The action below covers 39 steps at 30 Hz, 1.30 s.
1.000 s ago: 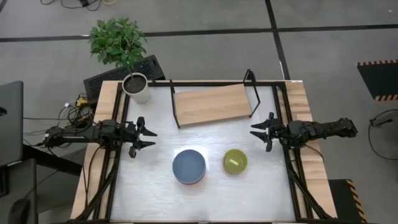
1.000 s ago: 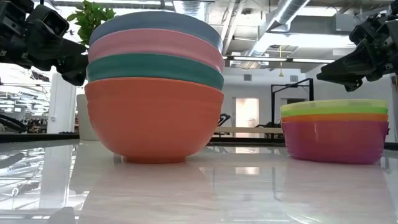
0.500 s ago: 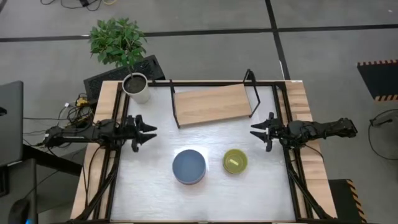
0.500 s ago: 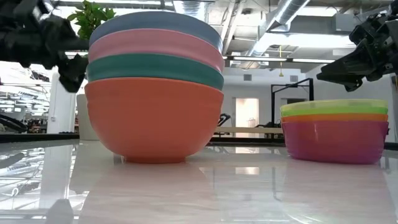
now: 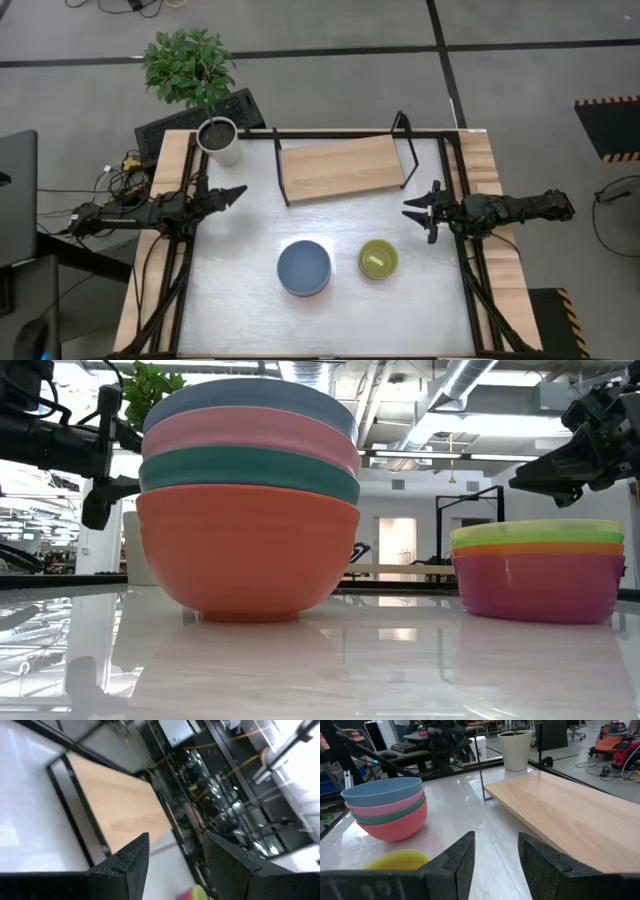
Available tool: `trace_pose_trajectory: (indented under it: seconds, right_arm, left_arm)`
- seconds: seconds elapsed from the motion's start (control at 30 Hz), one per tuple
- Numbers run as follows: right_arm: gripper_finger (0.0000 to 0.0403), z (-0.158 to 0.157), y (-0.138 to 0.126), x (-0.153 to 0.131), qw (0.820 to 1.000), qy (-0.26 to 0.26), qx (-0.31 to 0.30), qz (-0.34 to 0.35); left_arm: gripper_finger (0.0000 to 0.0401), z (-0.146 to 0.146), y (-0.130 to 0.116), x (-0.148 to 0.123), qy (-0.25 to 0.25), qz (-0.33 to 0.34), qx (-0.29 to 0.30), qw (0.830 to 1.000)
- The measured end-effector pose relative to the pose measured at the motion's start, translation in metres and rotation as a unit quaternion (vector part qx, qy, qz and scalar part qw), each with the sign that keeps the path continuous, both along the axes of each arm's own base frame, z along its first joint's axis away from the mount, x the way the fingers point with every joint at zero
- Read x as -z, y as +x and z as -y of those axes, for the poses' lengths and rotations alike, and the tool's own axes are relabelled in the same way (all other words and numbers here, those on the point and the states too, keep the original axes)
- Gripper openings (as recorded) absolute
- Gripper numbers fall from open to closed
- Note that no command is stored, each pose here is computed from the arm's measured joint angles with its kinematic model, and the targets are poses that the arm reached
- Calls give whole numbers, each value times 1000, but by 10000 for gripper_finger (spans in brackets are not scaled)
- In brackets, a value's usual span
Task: Place and stack bowls onto a shelf
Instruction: Put the big blue bowl on the shelf
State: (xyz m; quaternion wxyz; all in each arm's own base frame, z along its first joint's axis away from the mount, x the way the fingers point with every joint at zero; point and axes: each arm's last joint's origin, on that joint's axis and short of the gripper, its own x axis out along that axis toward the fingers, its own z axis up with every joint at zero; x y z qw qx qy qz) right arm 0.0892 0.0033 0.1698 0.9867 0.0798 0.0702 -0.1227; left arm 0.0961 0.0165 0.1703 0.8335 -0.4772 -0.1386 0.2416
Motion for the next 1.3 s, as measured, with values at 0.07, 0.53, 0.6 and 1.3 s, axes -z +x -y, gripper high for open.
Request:
trace_pose_trajectory:
  seconds: [0.07,0.53,0.6,1.3]
  right_arm:
    - [175,0,0,0,1000,1,2,2]
    - [175,1,2,-10,947,293,43,126]
    - [175,1,2,-10,946,295,42,126]
    - [175,1,1,-11,943,304,37,127]
  left_arm:
    - [173,0,0,0,15,-9,-8,1000]
    - [173,9,-6,-76,89,224,95,966]
    - [173,10,-1,-100,125,197,87,969]
    - [251,39,140,-175,127,-339,367,857]
